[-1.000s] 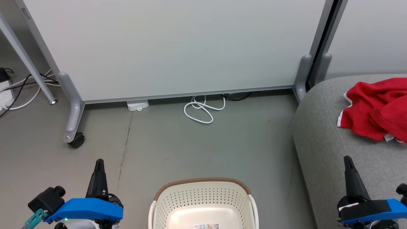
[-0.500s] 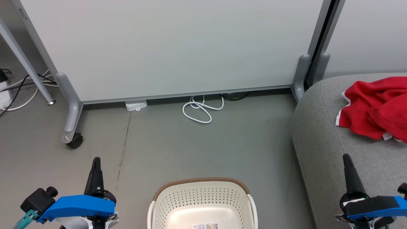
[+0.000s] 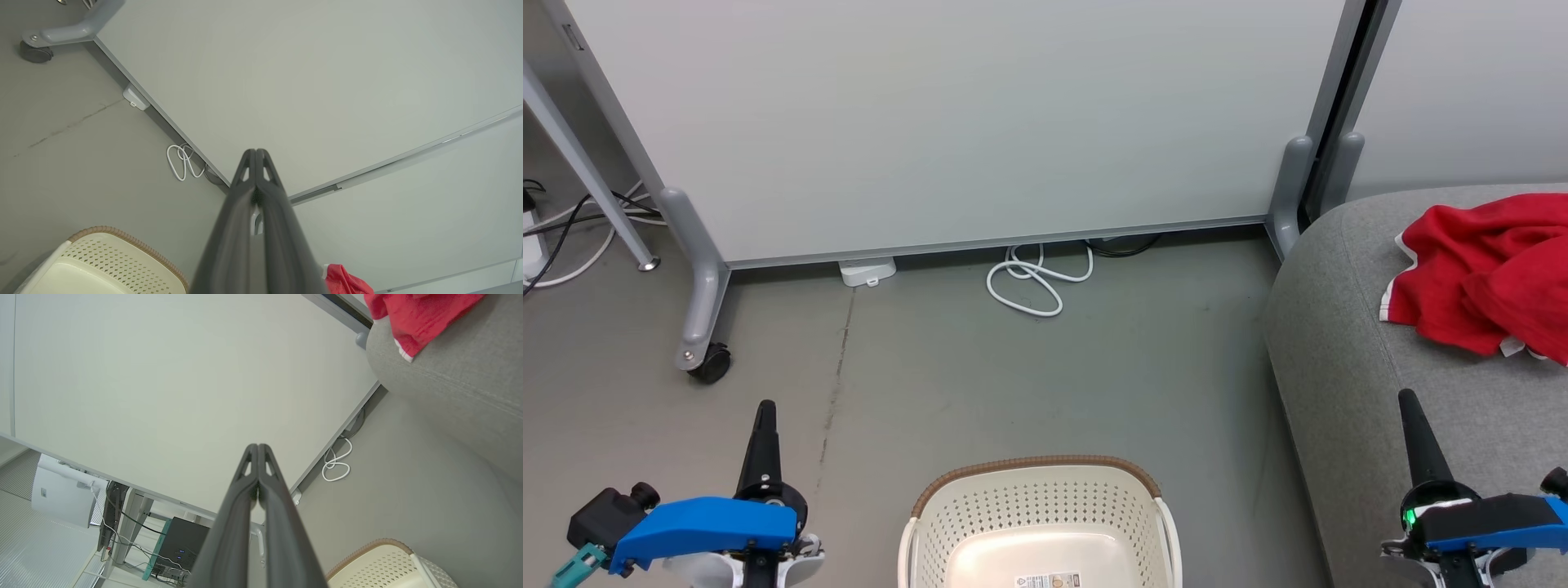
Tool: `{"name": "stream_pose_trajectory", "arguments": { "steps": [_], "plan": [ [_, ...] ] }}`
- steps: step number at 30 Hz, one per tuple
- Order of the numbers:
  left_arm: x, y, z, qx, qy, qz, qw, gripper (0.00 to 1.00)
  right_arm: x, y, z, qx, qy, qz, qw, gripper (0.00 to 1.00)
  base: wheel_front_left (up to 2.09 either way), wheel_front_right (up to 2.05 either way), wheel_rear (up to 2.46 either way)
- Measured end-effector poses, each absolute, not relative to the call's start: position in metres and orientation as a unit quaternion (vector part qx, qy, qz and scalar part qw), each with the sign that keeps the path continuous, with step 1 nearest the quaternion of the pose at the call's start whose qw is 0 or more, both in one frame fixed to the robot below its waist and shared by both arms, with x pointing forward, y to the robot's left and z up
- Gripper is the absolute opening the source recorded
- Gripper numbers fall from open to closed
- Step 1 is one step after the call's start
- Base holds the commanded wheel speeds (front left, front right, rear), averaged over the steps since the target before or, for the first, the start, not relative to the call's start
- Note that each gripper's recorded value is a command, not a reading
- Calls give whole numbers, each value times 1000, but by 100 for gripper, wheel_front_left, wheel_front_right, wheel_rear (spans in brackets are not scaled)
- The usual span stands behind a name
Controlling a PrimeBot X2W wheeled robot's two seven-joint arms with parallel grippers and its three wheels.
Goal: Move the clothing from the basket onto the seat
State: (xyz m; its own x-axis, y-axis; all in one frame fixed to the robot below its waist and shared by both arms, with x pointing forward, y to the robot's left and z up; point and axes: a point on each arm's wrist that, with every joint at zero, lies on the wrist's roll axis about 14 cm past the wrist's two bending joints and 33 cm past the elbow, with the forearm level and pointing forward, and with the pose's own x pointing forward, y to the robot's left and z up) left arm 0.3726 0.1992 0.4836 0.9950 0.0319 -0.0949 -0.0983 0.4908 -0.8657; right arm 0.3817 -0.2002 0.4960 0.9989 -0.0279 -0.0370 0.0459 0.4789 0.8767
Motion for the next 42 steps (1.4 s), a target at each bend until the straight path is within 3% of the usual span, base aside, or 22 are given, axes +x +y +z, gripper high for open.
{"name": "stream_pose_trajectory", "arguments": {
  "steps": [42],
  "plan": [
    [384, 200, 497, -665, 15, 16, 747, 0, 386, -200, 501, 665, 8, -10, 747, 0, 0, 0, 0]
  ]
}}
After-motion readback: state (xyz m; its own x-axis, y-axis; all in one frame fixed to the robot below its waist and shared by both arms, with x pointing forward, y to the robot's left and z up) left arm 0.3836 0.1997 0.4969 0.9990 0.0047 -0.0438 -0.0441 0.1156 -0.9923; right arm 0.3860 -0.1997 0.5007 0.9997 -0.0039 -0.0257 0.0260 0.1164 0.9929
